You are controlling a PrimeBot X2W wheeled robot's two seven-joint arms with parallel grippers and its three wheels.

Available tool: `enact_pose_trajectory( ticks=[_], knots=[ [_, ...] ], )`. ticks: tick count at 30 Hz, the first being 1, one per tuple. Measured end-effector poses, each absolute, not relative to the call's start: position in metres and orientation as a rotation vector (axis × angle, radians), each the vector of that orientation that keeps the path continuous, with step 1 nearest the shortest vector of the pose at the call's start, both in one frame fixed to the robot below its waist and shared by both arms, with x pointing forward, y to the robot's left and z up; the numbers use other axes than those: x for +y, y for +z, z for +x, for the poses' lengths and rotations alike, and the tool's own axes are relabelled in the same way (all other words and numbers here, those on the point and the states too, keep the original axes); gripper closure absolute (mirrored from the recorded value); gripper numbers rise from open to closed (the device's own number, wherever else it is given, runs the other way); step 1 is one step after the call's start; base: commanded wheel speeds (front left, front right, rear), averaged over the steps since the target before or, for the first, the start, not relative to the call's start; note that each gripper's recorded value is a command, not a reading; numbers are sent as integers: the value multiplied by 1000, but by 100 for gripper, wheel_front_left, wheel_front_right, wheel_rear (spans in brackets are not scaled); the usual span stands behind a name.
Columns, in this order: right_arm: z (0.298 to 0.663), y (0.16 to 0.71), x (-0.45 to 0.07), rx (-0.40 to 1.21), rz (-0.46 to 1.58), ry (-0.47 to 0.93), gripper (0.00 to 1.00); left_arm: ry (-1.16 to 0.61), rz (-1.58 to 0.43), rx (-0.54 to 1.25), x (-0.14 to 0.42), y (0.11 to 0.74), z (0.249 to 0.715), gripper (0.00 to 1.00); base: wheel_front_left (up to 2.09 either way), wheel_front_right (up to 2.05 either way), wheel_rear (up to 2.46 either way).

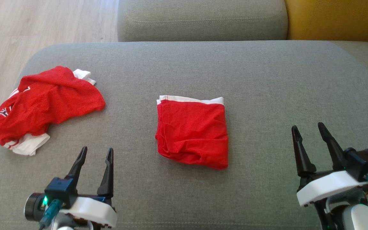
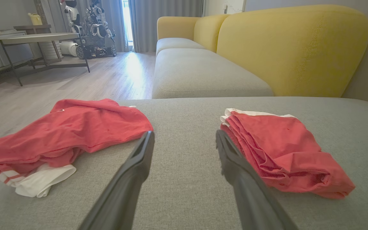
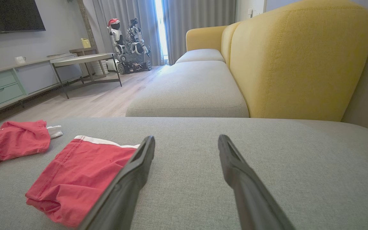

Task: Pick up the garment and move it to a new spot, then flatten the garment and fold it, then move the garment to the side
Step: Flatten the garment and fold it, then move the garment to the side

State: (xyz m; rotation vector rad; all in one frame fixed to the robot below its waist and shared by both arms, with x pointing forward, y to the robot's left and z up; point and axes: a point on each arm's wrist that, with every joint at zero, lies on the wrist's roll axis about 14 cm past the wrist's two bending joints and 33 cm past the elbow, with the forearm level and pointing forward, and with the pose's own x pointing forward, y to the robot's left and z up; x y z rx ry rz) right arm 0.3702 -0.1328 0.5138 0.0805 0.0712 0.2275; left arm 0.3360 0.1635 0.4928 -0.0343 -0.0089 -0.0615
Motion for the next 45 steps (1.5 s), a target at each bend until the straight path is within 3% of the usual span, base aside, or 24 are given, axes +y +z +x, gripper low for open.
enact_pose_trajectory(
  ticks=[33,45],
  knots=[
    [378,496,-124,134,86,249,0,-51,-41,0,165,489,345,0,0,0,0],
    [421,445,-61,274,103,419,0,-52,-44,-36,167,495,387,0,0,0,0]
  ],
)
